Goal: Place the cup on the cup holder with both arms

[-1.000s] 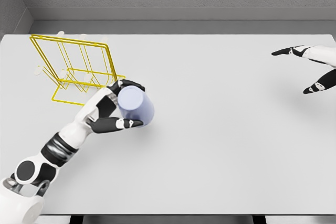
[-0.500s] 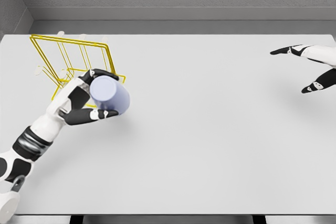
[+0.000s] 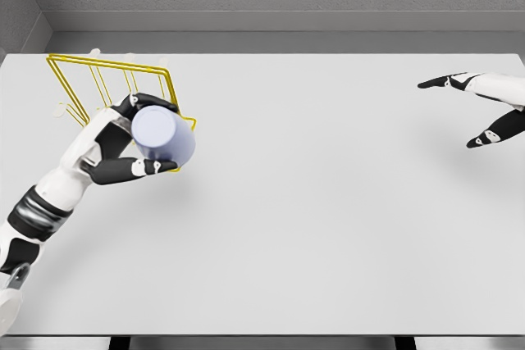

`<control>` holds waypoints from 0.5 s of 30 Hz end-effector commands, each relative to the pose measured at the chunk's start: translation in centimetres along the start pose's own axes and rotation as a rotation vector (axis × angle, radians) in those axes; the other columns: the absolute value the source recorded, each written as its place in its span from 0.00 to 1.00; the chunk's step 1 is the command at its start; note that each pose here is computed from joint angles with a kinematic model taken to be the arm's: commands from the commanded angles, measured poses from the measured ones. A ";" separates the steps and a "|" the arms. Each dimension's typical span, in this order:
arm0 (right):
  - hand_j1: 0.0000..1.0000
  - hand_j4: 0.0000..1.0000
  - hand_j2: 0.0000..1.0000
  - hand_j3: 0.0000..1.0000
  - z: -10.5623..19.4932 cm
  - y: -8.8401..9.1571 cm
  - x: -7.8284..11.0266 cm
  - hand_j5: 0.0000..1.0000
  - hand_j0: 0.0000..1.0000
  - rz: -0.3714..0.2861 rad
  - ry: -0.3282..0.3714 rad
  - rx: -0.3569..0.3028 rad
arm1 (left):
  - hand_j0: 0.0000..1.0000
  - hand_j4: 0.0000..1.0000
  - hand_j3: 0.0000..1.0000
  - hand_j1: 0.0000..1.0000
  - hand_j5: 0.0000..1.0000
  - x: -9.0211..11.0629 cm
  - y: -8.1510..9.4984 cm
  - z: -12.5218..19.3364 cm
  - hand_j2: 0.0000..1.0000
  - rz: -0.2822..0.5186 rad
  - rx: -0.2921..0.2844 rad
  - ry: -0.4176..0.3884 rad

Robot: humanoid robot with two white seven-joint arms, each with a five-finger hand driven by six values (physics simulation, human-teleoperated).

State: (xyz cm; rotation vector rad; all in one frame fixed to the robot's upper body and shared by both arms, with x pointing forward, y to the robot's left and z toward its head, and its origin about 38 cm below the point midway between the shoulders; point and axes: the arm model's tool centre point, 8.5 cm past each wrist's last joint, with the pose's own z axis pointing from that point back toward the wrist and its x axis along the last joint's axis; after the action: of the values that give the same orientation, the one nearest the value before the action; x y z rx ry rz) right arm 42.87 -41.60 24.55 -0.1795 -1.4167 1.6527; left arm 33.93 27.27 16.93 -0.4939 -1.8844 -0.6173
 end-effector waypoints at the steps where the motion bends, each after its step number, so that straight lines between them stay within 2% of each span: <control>1: 1.00 1.00 1.00 1.00 0.1 -0.1 0.0 1.00 1.00 -0.006 0.000 -0.005 | 0.52 0.52 0.52 0.52 0.52 0.2 0.0 0.0 0.52 -0.001 -0.002 -0.011; 10: 1.00 1.00 1.00 1.00 0.0 0.0 0.0 1.00 1.00 -0.008 -0.001 -0.003 | 0.52 0.52 0.52 0.52 0.52 0.3 0.0 1.4 0.52 -0.025 -0.006 -0.030; 15: 1.00 1.00 1.00 1.00 0.0 0.0 0.0 1.00 1.00 -0.007 -0.002 -0.003 | 0.52 0.52 0.52 0.52 0.52 1.0 1.6 2.9 0.52 -0.073 0.021 -0.018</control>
State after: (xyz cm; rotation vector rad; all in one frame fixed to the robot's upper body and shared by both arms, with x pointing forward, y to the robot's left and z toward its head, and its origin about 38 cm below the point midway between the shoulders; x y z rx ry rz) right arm 42.85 -41.53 24.42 -0.1757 -1.4156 1.6534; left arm 32.24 29.64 16.51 -0.4421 -1.9119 -0.6398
